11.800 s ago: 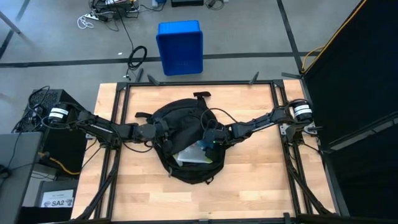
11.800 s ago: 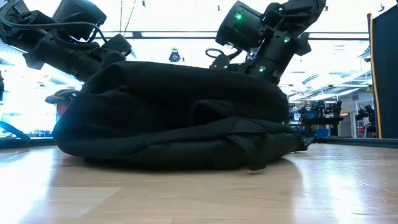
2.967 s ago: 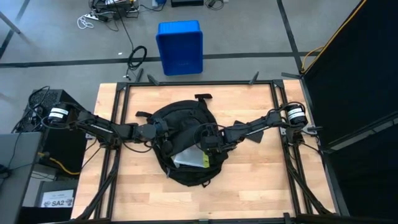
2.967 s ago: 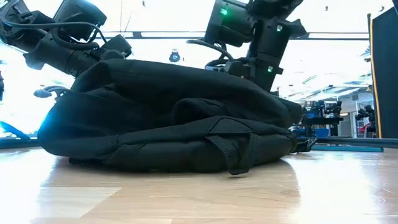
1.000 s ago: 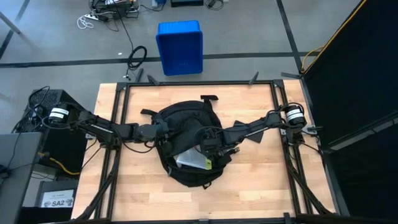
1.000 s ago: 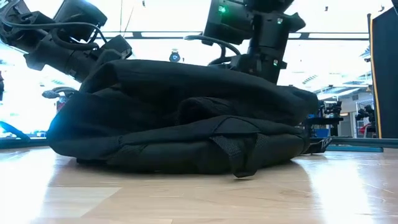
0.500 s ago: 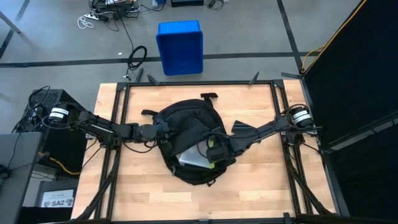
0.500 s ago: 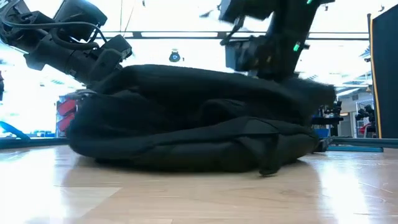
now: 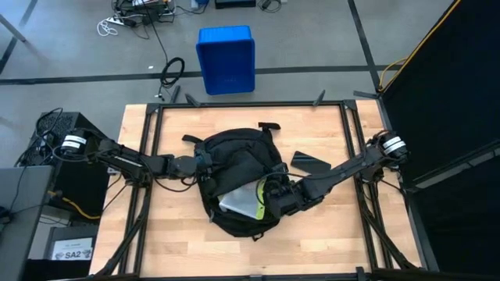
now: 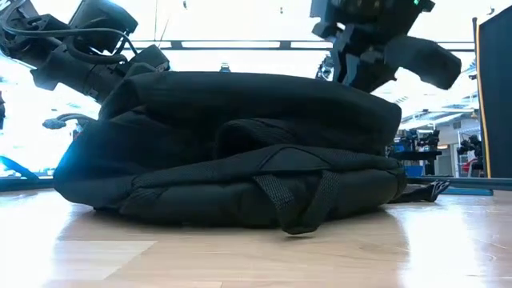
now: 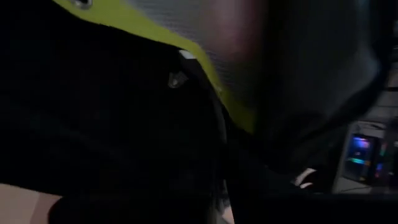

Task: Unpack backpack
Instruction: Remove the black charger cable from the black backpack

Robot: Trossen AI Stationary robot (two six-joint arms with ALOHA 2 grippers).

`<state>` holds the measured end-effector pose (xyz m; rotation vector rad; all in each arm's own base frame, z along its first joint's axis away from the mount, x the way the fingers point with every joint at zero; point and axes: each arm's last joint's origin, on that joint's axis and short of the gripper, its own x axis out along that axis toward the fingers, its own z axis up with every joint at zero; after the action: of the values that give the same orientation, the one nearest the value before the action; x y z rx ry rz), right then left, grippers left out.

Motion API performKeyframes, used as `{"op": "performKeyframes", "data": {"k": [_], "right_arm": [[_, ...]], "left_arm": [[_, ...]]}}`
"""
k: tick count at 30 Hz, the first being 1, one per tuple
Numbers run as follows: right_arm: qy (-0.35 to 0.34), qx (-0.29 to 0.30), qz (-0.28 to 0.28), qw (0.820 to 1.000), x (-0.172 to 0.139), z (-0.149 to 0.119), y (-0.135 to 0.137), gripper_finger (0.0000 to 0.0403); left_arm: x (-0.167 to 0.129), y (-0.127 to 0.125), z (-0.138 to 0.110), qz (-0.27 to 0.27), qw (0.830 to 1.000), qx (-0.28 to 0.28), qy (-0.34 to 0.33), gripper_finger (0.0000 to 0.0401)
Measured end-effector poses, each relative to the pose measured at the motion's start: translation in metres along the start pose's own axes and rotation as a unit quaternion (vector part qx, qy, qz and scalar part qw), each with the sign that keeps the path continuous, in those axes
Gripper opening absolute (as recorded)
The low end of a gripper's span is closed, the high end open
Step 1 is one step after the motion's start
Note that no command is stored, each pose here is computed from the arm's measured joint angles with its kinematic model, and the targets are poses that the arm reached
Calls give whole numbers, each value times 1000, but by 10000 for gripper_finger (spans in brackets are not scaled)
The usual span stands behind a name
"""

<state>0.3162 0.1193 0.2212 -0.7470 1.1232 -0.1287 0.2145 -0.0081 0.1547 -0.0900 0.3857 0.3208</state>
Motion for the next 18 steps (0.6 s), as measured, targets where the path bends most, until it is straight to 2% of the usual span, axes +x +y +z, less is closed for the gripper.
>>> {"op": "performKeyframes", "data": {"k": [10, 18], "right_arm": [[-74, 58, -56, 994, -49, -7, -23, 0], [-141, 101, -111, 979, -97, -21, -39, 0]], "left_arm": [[0, 0, 0, 1, 1000, -2, 0, 0], [0, 0, 0, 1, 1000, -2, 0, 0]]}}
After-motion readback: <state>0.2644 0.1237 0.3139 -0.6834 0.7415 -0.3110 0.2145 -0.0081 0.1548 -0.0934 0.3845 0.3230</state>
